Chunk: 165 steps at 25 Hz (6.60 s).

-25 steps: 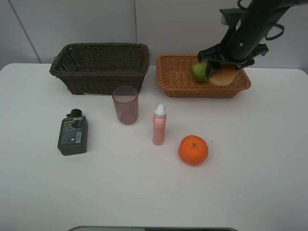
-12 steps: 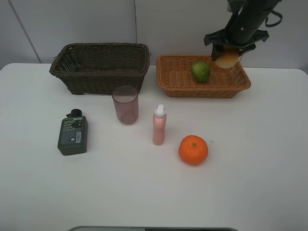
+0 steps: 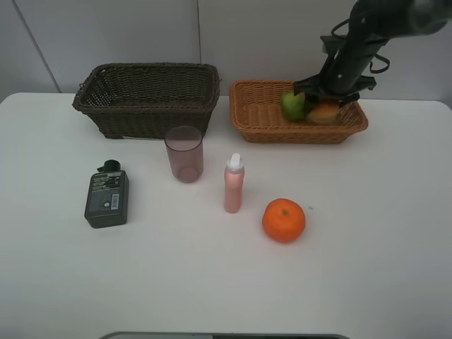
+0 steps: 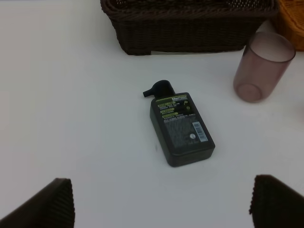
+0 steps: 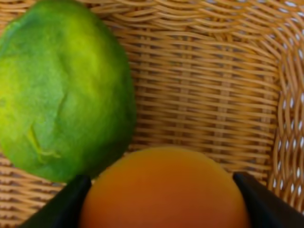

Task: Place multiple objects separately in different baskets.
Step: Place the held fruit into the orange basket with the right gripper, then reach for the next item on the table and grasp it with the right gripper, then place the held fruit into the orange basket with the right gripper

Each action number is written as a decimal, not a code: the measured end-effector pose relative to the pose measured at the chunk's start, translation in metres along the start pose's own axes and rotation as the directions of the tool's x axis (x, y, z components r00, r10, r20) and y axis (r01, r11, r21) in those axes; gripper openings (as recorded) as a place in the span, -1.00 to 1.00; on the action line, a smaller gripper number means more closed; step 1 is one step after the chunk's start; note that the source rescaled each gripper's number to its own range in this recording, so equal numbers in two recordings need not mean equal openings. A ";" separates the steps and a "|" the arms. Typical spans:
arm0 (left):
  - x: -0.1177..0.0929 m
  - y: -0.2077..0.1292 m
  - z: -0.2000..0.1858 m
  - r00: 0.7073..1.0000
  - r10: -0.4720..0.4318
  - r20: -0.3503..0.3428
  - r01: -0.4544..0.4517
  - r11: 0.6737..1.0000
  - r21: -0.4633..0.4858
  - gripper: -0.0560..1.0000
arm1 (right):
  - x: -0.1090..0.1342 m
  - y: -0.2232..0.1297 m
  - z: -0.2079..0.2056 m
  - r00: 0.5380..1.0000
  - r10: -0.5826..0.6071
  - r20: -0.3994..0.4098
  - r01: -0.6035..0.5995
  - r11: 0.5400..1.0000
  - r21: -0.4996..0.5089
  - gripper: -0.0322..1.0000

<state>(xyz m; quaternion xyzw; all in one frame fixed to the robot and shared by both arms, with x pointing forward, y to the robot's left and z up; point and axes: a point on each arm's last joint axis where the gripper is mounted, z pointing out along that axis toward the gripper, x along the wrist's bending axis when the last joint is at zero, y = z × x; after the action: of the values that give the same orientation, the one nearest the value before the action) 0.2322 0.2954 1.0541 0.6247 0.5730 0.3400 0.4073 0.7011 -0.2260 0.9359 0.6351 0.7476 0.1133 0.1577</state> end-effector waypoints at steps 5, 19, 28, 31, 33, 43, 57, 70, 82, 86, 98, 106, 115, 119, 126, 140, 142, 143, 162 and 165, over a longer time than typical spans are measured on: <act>0.000 0.000 0.000 1.000 0.000 0.000 0.000 1.000 0.000 0.92 | -0.003 0.000 0.002 1.000 0.005 0.001 -0.005 1.000 -0.008 -0.02; 0.000 0.000 0.000 1.000 0.000 0.000 0.000 1.000 0.000 0.92 | -0.005 0.007 -0.027 1.000 0.013 0.002 -0.013 0.998 -0.057 0.95; 0.000 0.000 0.000 1.000 0.000 0.000 0.000 1.000 0.000 0.92 | 0.027 -0.019 -0.084 1.000 -0.014 -0.022 0.014 1.000 -0.009 0.95; 0.000 0.000 0.000 1.000 0.000 0.000 0.000 1.000 0.000 0.92 | 0.038 -0.047 -0.095 0.999 -0.012 -0.034 0.013 1.000 0.020 0.95; 0.000 0.000 0.000 1.000 0.000 0.000 0.000 1.000 0.000 0.92 | 0.046 -0.065 -0.105 0.999 -0.023 -0.045 0.024 0.999 0.025 0.95; 0.000 0.000 0.000 1.000 0.000 0.000 0.000 1.000 0.000 0.92 | 0.094 -0.139 -0.117 0.991 -0.092 -0.098 0.102 0.989 0.105 0.95; 0.000 0.000 0.000 1.000 0.000 0.000 0.000 1.000 0.000 0.92 | 0.134 -0.169 -0.092 0.987 -0.053 -0.154 0.079 0.982 0.169 0.96; 0.000 0.000 0.000 1.000 0.000 0.000 0.000 1.000 0.000 0.92 | 0.132 -0.186 -0.069 0.991 0.002 -0.133 0.022 0.983 0.182 0.96; 0.000 0.000 0.000 1.000 0.000 0.000 0.000 1.000 0.000 0.92 | 0.136 -0.193 -0.042 0.994 -0.015 -0.107 0.040 0.972 0.232 0.96; 0.000 0.000 0.000 1.000 0.000 0.000 0.000 1.000 0.000 0.92 | 0.137 -0.194 -0.037 0.994 -0.016 -0.109 0.041 0.971 0.234 0.96; 0.000 0.000 0.000 1.000 0.000 0.000 0.000 1.000 0.000 0.92 | 0.138 -0.197 -0.031 0.995 -0.015 -0.102 0.041 0.967 0.251 0.33; 0.000 0.000 0.000 1.000 0.000 0.000 0.000 1.000 0.000 0.92 | 0.138 -0.197 -0.031 0.995 -0.015 -0.102 0.041 0.967 0.251 0.33; 0.000 0.000 0.000 1.000 0.000 0.000 0.000 1.000 0.000 0.92 | 0.138 -0.197 -0.031 0.995 -0.015 -0.102 0.041 0.967 0.251 0.33; 0.000 0.000 0.000 1.000 0.000 0.000 0.000 1.000 0.000 0.92 | 0.138 -0.197 -0.031 0.995 -0.015 -0.102 0.041 0.967 0.251 0.33; 0.000 0.000 0.000 1.000 0.000 0.000 0.000 1.000 0.000 0.92 | 0.136 -0.190 -0.047 0.994 -0.059 -0.096 0.082 0.962 0.261 0.33; 0.000 0.000 0.000 1.000 0.000 0.000 0.000 1.000 0.000 0.92 | 0.092 -0.087 -0.111 0.997 -0.037 -0.061 0.048 0.983 0.179 0.33; 0.000 0.000 0.000 1.000 0.000 0.000 0.000 1.000 0.000 0.92 | 0.085 -0.071 -0.116 0.998 -0.024 -0.058 0.032 0.989 0.145 0.33; 0.000 0.000 0.000 1.000 0.000 0.000 0.000 1.000 0.000 0.92 | 0.083 -0.066 -0.115 0.998 -0.019 -0.056 0.027 0.990 0.139 0.33; 0.000 0.000 0.000 1.000 0.000 0.000 0.000 1.000 0.000 0.92 | 0.110 0.029 -0.053 0.996 -0.023 -0.083 0.023 1.000 -0.008 0.33; 0.000 0.000 0.000 1.000 0.000 0.000 0.000 1.000 0.000 0.92 | 0.113 0.032 -0.038 0.996 -0.039 -0.078 0.035 0.998 -0.054 0.33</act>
<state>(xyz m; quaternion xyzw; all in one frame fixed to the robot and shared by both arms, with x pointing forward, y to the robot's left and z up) 0.2322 0.2954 1.0541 0.6247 0.5730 0.3400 0.4073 0.7001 -0.1082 0.9724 0.6118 0.7617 0.1548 0.1466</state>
